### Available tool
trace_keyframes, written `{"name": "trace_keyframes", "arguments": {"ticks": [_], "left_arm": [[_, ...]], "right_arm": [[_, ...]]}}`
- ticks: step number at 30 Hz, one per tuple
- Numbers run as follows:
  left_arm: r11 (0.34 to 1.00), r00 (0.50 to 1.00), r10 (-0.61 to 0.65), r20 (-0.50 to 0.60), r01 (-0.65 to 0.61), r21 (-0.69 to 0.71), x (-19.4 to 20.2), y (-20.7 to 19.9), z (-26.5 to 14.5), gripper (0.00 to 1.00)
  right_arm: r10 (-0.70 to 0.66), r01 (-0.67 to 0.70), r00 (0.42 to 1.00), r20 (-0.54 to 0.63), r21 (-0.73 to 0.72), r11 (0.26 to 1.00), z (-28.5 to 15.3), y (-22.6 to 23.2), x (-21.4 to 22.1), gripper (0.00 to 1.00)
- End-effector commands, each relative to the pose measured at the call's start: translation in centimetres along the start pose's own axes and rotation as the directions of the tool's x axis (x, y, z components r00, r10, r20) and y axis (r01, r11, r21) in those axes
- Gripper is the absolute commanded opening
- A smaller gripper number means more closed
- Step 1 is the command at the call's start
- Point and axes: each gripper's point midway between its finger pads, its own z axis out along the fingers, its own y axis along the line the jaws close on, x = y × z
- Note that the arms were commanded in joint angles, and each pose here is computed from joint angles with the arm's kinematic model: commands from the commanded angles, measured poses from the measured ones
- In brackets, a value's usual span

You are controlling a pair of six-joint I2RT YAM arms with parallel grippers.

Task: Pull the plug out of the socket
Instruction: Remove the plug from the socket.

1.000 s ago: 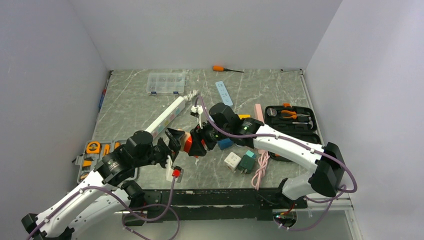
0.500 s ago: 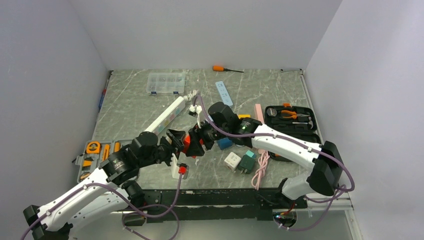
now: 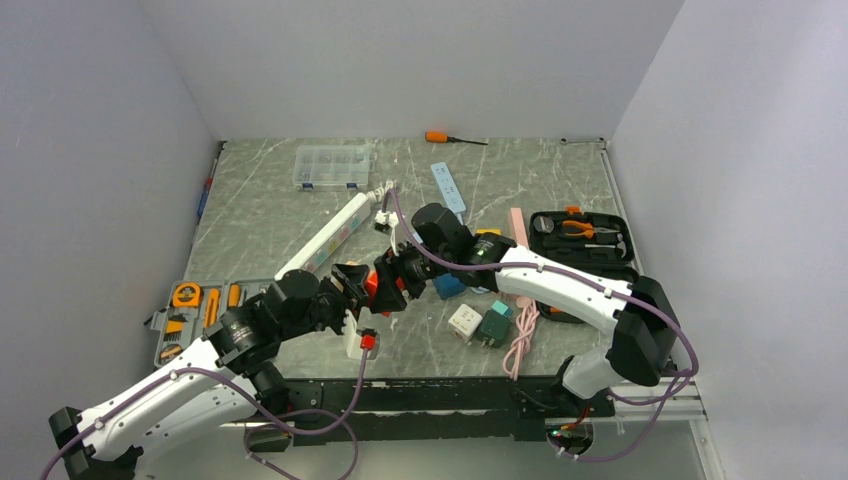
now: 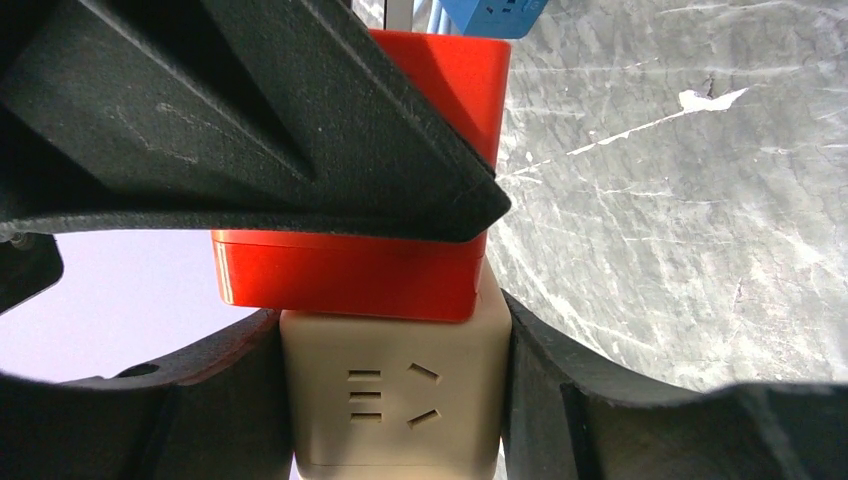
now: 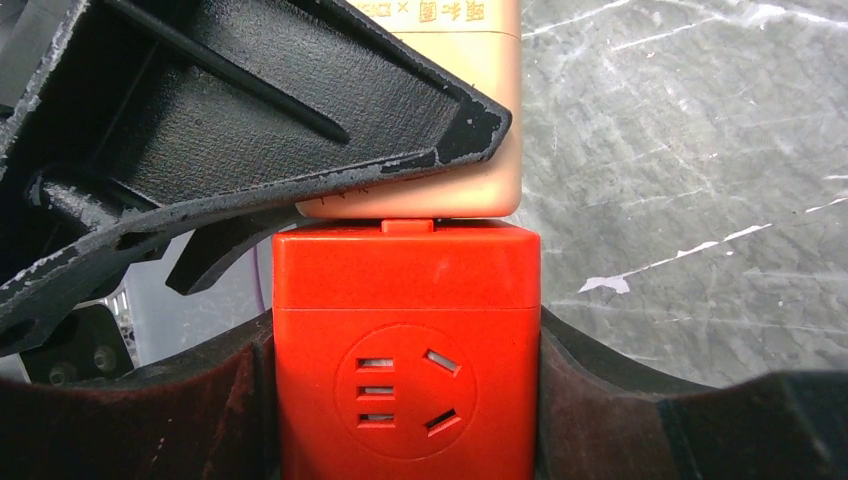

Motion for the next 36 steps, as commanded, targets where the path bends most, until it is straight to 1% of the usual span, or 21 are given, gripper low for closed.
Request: {"name": "trace_keyframes", "arguments": {"ticks": [1,15,22,25,36], "left_arm": [[0.994,1.000,0.011,-0.029,-0.014,-0.110,0.3,2.3,-0.6,0.00],[0.994,0.994,0.102,-0.044,-0.104,-0.045,0.9,-0.3,-1.5,0.00],[0.992,0.989,0.128,-0.076,-0.128,0.008,1.6,-1.3,-0.9,0.00],[0.991,0.983,0.134,-0.124,-0.132,0.024,2.6,-1.6,-0.7,0.00],[0.986,0.966,0.144,-0.214,-0.122,0.113,4.4,-3.3,-0.4,0.00]], "right_arm": [[-0.040,0.047,0.997,0.068,-0.106,0.993,-0.6,2.9,-2.6,0.00],[0.006,-0.007,1.000,-0.018,-0.071,0.997,-2.5,2.5,1.9,0.00],[0.021,-0.022,1.000,-0.023,-0.032,0.999,-4.3,2.5,3.4,0.00],[0.028,-0.029,0.999,-0.018,-0.016,0.999,-4.8,2.5,3.8,0.00],[0.049,-0.048,0.999,-0.021,0.044,0.998,-6.2,1.8,5.5,0.00]]}}
